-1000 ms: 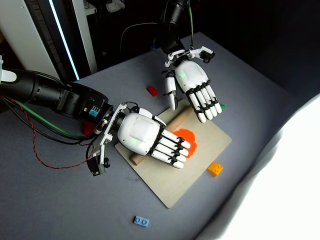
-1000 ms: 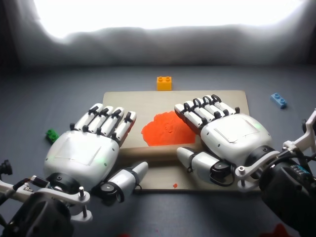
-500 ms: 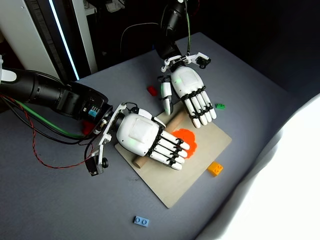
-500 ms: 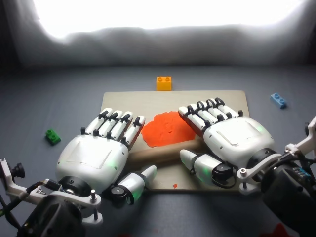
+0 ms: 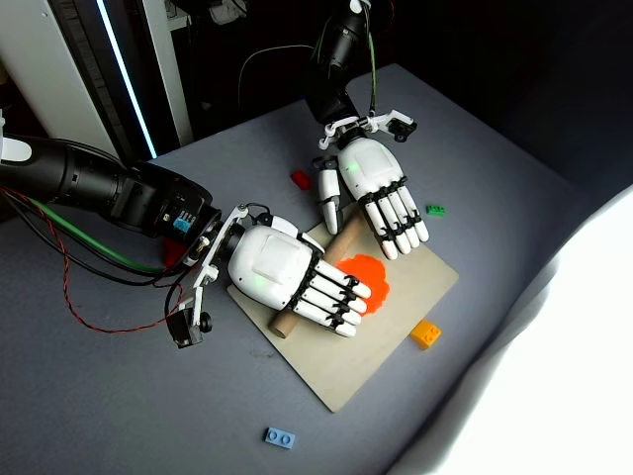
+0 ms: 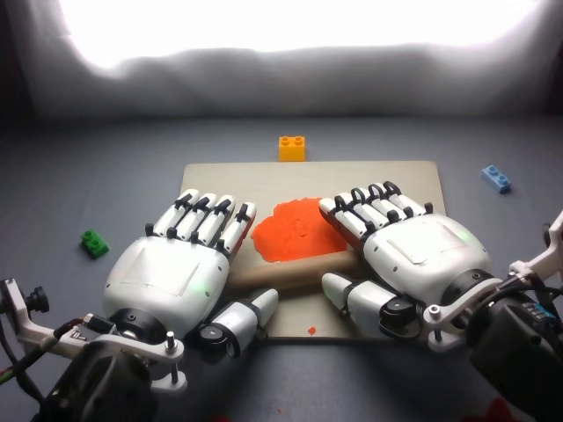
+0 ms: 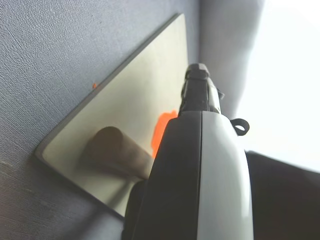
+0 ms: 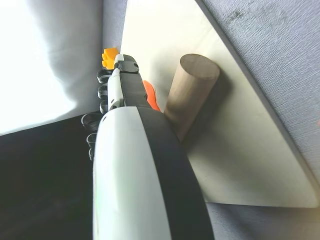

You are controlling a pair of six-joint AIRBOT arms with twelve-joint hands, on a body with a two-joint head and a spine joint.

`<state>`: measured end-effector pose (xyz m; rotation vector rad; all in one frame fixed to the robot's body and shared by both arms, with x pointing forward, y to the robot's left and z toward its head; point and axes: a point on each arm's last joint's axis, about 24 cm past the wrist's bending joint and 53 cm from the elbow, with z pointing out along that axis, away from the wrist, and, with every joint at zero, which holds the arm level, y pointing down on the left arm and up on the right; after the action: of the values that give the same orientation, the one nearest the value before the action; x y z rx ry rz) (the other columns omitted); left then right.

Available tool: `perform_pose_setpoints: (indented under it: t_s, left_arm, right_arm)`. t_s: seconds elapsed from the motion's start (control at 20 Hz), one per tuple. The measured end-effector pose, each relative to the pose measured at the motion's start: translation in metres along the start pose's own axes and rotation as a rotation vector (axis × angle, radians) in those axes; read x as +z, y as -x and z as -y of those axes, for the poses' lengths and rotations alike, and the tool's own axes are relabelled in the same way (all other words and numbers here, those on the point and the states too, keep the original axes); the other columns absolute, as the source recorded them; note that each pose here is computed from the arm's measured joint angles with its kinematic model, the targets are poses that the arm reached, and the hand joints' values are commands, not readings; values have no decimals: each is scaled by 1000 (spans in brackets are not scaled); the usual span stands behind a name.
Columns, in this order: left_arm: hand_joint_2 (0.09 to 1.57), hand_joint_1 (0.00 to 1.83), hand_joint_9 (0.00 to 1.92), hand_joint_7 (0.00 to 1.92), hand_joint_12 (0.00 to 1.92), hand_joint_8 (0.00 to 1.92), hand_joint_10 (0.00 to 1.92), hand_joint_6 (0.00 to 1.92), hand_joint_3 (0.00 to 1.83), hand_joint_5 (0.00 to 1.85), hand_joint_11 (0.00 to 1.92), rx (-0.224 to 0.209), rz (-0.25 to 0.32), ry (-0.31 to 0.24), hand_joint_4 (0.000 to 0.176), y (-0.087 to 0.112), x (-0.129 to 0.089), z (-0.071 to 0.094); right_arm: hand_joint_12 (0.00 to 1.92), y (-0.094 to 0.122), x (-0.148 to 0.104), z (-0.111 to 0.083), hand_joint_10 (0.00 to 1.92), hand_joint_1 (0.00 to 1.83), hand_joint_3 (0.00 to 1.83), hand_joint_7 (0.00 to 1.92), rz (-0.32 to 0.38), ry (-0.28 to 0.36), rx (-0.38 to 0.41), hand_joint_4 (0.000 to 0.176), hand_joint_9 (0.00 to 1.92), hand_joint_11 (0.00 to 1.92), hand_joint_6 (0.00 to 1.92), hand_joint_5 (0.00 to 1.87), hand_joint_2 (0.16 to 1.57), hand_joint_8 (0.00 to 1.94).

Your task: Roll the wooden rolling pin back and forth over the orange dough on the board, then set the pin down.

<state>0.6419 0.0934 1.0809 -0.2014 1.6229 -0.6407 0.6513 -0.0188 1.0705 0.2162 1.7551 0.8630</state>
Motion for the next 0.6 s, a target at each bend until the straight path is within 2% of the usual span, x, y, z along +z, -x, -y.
perform_pose_setpoints:
  t_s: [0.6]
  left_arm:
    - [1395,0,0,1,0,0,0,7,16,23,0,-5,21,2,0,2,11,-1]
  right_arm:
    - [0,2,0,0,0,0,0,21,7,4,-6,0,0,0,7,31,1470,3]
